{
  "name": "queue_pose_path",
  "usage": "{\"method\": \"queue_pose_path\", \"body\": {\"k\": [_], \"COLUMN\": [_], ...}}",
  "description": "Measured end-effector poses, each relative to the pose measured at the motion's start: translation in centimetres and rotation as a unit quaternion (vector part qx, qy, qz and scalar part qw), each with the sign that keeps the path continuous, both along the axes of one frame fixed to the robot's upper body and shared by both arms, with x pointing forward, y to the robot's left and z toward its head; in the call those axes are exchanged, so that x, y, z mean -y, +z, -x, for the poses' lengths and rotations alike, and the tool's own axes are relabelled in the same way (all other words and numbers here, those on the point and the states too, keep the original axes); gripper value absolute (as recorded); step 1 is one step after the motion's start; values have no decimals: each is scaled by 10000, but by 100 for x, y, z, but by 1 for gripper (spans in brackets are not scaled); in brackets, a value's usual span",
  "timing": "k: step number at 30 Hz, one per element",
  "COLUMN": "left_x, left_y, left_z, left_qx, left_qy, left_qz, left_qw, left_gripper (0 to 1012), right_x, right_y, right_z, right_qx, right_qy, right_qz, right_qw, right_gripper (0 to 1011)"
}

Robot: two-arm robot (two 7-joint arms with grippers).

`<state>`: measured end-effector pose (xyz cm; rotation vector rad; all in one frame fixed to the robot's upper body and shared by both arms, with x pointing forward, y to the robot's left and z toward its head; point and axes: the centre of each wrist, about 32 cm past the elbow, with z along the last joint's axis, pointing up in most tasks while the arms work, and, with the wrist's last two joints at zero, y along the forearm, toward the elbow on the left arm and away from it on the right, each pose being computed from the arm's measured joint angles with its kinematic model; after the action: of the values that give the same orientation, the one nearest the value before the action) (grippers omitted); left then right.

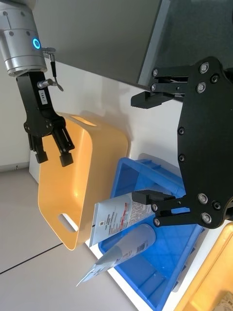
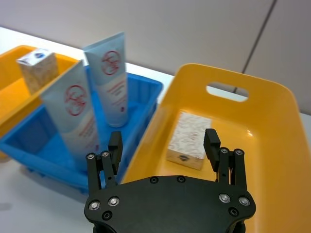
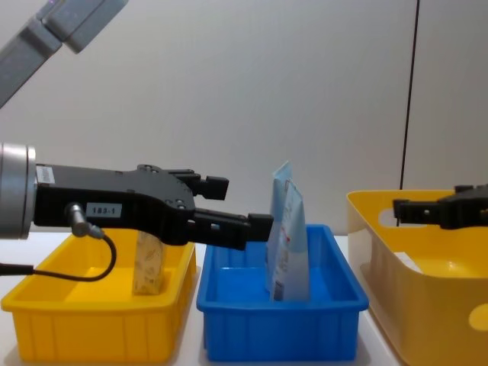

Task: Bimanual collaborative sorting of washing and personal care products

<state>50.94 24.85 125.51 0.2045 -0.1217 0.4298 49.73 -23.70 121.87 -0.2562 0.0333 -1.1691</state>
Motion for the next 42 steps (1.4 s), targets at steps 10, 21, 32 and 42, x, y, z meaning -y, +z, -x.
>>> {"method": "queue_pose_path", "body": {"k": [10,21,32,42], "left_x": [0,0,0,0], "left_y": [0,0,0,0], "left_z": [0,0,0,0], "left_qx": [0,0,0,0], "left_qy": [0,0,0,0], "left_qz": [0,0,0,0], "left_qw": [10000,10000,10000,10000], "left_gripper": [1001,1001,1001,1001], "right_x": [-97,-229,-364,-486], "right_y": [40,66,66,40], "right_z": [23,16,17,-7], "right_qx": [-18,-42,-66,-75], "right_qy": [436,726,924,1007], "right_qz": [-10,27,89,141], "right_qw": [9990,9973,9957,9948], "right_gripper": [1004,1003,1003,1004]}}
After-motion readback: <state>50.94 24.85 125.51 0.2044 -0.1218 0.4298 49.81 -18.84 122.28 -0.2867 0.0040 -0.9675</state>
